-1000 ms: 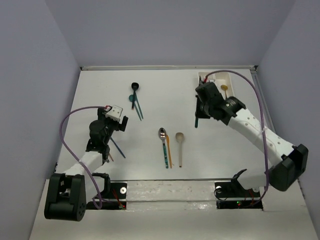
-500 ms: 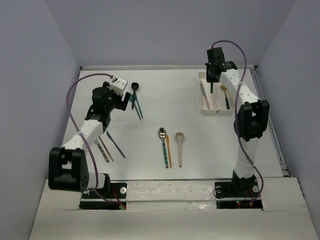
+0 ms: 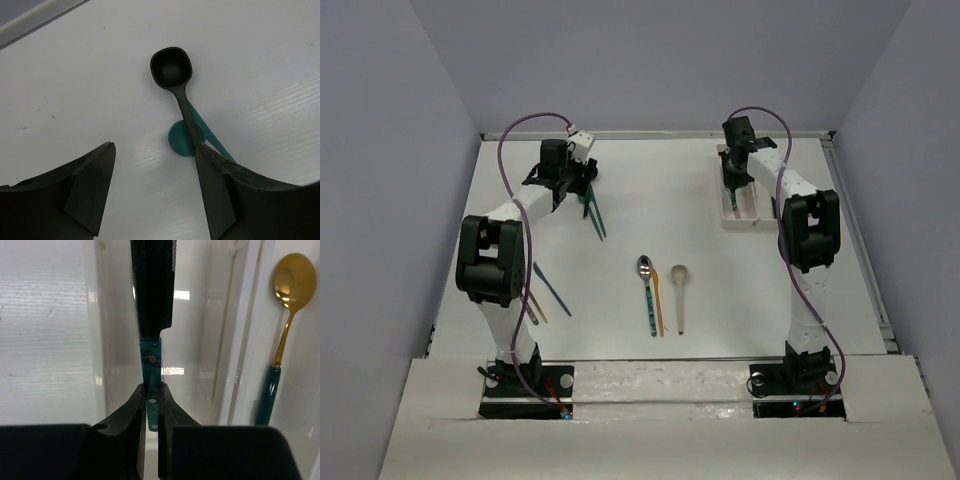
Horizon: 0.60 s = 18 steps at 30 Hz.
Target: Sort the eating utensils into containers
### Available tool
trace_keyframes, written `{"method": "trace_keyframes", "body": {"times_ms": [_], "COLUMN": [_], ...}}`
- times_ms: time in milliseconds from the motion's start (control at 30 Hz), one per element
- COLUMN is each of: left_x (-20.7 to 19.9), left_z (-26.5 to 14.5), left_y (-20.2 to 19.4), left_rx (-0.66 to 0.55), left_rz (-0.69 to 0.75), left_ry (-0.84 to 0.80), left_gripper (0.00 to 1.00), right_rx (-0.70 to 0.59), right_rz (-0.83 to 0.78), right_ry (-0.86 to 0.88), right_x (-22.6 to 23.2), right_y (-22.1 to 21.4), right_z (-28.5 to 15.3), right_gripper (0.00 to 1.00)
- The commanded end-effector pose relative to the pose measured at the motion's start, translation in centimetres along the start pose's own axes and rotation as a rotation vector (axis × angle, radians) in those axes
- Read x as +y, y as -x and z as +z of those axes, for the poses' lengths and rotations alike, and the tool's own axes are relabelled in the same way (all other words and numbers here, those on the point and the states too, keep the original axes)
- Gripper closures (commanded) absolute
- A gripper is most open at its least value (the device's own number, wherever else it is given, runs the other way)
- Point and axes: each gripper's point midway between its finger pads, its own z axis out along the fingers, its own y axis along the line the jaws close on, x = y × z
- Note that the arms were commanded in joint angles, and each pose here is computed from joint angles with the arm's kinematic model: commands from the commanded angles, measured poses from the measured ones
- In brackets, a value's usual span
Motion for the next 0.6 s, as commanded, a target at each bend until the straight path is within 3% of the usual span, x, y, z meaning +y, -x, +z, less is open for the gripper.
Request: {"method": "trace_keyframes", "body": {"times_ms": [0, 33, 133, 300, 567], "left_x": [0.7, 0.4, 0.0, -1.5, -0.6], "left_z": [1.0, 1.9, 3.1, 4.4, 6.0], "left_y": [2.3, 1.6, 2.0, 2.9, 0.4], "left_rx": [-0.012, 0.009, 0.019, 0.020, 0.123], "left_rz": [-0.039, -0.040, -0.024, -0.006, -0.035], "left_ry": [0.032, 0.030, 0.036, 0.014, 0.098], "left_gripper": [0.24, 0.25, 0.25, 0.25, 0.36], "right_rx": [-0.009, -0.006, -0.005, -0.026, -0.041], "right_rz": [0.003, 0.002, 0.003, 0.015, 0.031], "right_ry": [0.064, 0.056, 0.039, 0.025, 0.010], "right_x": [1.0, 0.9, 0.4, -0.2, -0.9], "right_y": [-0.4, -0.6, -0.8, -0.4, -0.5], "right_z": [-1.1, -1.2, -1.8, -3.2, -4.9], "right_gripper": [0.88, 0.74, 0.54, 0.50, 0.50]}}
